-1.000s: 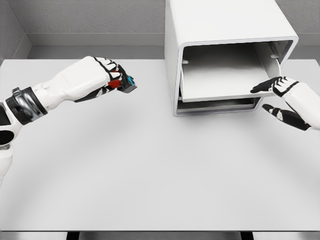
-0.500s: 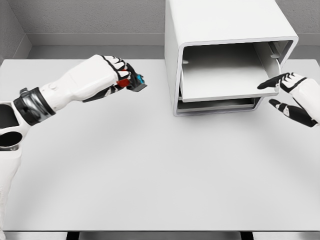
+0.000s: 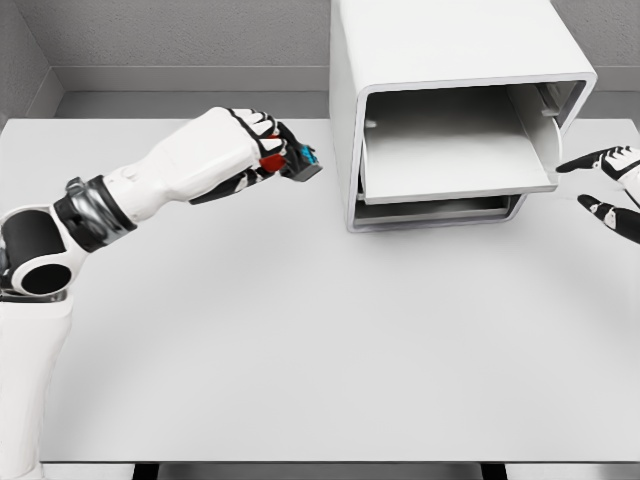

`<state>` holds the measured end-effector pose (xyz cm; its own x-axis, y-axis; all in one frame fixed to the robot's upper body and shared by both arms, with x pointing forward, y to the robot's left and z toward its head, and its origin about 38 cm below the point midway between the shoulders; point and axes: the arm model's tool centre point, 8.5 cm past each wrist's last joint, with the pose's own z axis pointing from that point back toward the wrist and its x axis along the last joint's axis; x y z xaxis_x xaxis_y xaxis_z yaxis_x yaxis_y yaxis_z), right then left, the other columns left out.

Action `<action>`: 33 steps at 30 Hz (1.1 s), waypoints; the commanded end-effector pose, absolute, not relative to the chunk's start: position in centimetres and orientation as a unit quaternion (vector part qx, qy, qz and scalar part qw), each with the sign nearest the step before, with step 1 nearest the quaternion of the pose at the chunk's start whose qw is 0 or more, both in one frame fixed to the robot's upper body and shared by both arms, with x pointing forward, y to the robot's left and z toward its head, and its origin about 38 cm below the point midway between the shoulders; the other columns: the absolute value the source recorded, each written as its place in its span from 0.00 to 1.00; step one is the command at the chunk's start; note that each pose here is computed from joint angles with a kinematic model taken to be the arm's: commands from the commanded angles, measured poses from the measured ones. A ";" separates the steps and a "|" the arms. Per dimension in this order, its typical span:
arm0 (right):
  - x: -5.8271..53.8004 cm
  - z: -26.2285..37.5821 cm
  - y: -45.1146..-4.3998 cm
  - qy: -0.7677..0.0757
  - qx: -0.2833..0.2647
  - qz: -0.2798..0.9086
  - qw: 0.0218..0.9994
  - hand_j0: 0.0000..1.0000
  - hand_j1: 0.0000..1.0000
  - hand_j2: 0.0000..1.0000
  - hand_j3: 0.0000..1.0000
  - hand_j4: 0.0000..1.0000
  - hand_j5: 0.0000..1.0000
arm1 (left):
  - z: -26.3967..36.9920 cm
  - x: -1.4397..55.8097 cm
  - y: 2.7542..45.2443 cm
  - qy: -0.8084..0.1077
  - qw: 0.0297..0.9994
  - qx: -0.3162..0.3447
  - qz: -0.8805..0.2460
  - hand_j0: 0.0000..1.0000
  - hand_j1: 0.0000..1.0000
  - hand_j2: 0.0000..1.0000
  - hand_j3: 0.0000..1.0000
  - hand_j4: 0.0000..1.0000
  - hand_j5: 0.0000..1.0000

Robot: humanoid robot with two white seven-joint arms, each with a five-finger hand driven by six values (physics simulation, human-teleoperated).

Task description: Slide open multi-storey tabletop storage cabinets and put open load switch and slide close multi-storey tabletop storage cabinets

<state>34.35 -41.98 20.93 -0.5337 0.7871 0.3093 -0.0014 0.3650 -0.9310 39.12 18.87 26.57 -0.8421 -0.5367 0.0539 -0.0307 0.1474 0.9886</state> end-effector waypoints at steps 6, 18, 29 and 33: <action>34.4 20.4 -44.9 -0.694 -0.288 0.502 0.429 0.57 0.57 0.57 0.57 0.57 0.57 | 26.7 39.0 17.1 -0.745 0.197 0.176 -0.613 0.44 0.44 0.44 0.44 0.44 0.44; 33.8 19.5 -44.7 -0.685 -0.278 0.513 0.437 0.57 0.57 0.57 0.57 0.57 0.57 | 27.2 38.8 14.5 -0.761 0.179 0.154 -0.605 0.44 0.44 0.44 0.44 0.44 0.44; 32.0 16.5 -44.9 -0.669 -0.260 0.513 0.471 0.57 0.57 0.57 0.57 0.57 0.57 | 27.7 38.5 12.2 -0.770 0.162 0.138 -0.601 0.45 0.45 0.45 0.45 0.45 0.45; 31.9 16.3 -44.8 -0.670 -0.258 0.512 0.471 0.57 0.57 0.57 0.57 0.57 0.57 | 27.8 38.4 11.4 -0.774 0.159 0.135 -0.598 0.45 0.45 0.45 0.45 0.45 0.45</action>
